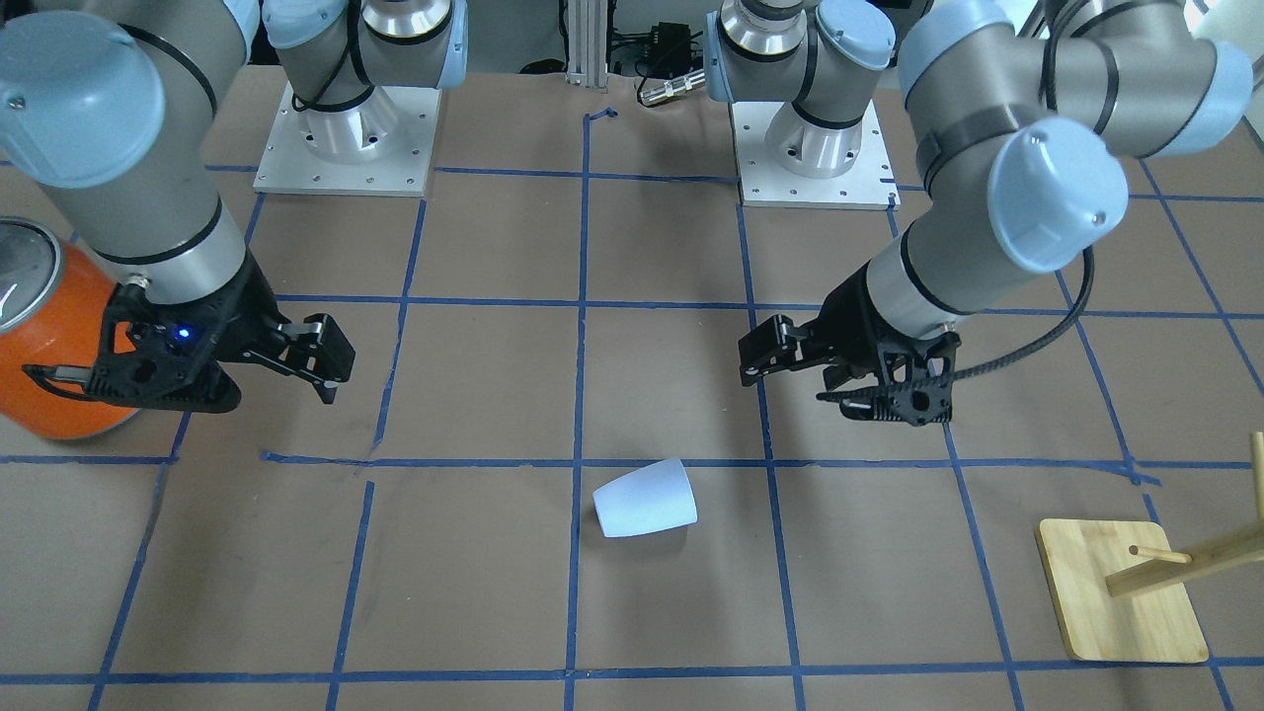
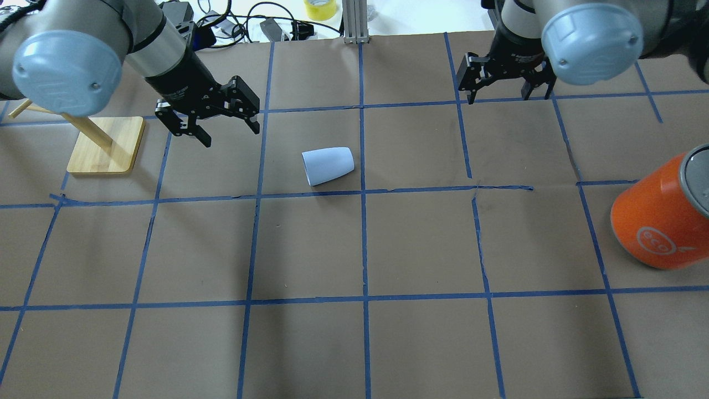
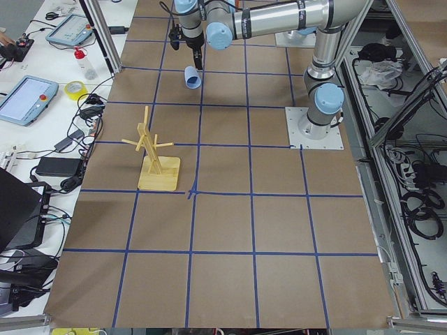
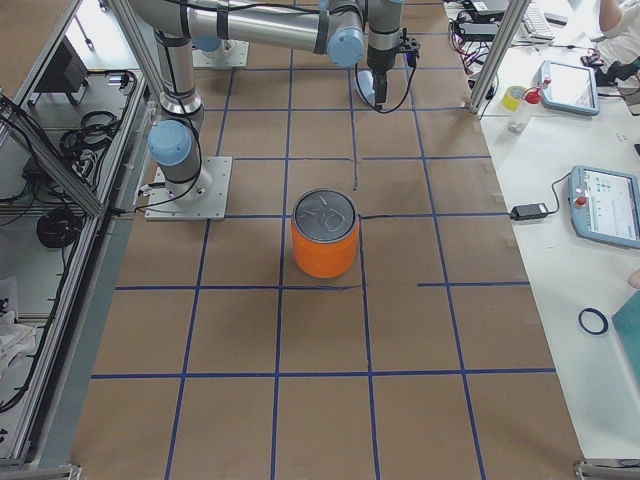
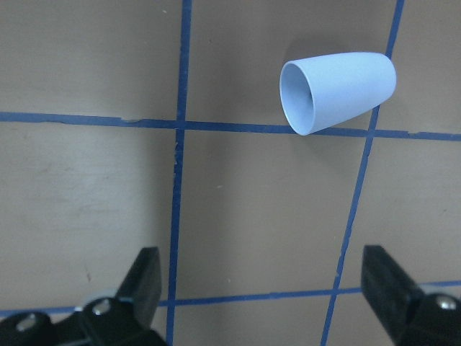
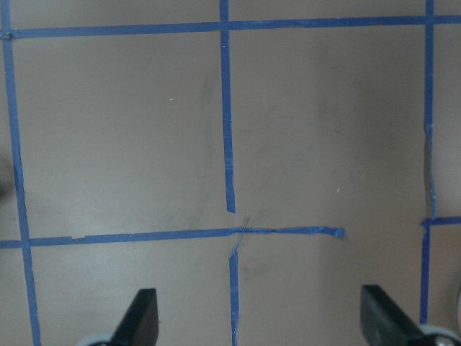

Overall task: Flip cup
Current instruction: 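Move the left gripper toward the lying cup while the right arm withdraws, then grasp the cup's closed end with the left gripper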

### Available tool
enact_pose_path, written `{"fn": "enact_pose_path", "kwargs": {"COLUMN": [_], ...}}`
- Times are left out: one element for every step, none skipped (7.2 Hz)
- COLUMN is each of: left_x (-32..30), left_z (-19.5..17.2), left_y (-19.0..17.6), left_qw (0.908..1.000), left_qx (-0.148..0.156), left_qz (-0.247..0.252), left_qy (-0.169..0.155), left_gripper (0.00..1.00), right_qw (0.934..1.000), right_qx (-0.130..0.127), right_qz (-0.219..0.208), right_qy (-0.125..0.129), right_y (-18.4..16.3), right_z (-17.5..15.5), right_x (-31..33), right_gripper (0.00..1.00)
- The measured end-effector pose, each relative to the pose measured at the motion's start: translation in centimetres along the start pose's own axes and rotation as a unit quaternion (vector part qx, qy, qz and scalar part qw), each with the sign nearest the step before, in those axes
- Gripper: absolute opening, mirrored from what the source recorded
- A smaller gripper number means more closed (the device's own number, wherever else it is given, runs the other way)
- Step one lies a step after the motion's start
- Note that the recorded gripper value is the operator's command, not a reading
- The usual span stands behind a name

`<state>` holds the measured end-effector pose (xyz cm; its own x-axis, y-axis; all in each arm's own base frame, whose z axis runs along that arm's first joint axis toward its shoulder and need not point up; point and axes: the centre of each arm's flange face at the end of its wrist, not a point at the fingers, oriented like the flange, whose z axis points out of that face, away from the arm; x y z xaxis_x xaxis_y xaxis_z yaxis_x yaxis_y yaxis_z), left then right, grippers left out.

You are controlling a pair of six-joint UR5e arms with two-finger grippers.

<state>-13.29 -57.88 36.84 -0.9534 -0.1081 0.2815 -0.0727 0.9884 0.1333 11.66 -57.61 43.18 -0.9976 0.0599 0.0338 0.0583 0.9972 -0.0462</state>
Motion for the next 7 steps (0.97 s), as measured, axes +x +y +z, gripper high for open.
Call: {"fn": "enact_pose_path", "kwargs": {"left_x": [-0.4, -1.1, -1.9, -2.6, -3.2, -3.6, -4.0], "left_z": [2.7, 5.3, 7.8, 9.9, 11.8, 13.6, 15.3], "left_y": [-1.7, -3.3, -4.5, -5.3, -5.9, -6.4, -6.7], "left_qw": [0.9996, 0.9982, 0.9944, 0.9885, 0.9824, 0.9781, 0.9754], "left_qx": [-0.014, -0.026, -0.038, -0.046, -0.046, -0.045, -0.047], "left_qz": [0.001, 0.003, 0.004, -0.002, -0.006, -0.009, -0.012], "left_qy": [0.027, 0.055, 0.098, 0.144, 0.181, 0.203, 0.215], "left_gripper": [1.00, 1.00, 1.00, 1.00, 1.00, 0.99, 0.89], "right_qw": [0.9999, 0.9997, 0.9997, 0.9996, 0.9995, 0.9996, 0.9995], "right_qx": [-0.009, -0.013, -0.015, -0.020, -0.022, -0.022, -0.022], "right_qz": [0.014, 0.020, 0.021, 0.021, 0.020, 0.018, 0.015], "right_qy": [0.002, 0.003, 0.002, 0.001, -0.001, -0.008, -0.014], "right_y": [1.2, 2.2, 2.7, 2.8, 2.9, 3.2, 3.5], "right_z": [-1.5, -2.8, -3.4, -3.3, -3.2, -3.4, -3.6], "right_x": [1.3, 1.9, 2.0, 1.9, 1.7, 1.3, 0.9], "right_gripper": [1.00, 1.00, 1.00, 1.00, 1.00, 1.00, 1.00]}}
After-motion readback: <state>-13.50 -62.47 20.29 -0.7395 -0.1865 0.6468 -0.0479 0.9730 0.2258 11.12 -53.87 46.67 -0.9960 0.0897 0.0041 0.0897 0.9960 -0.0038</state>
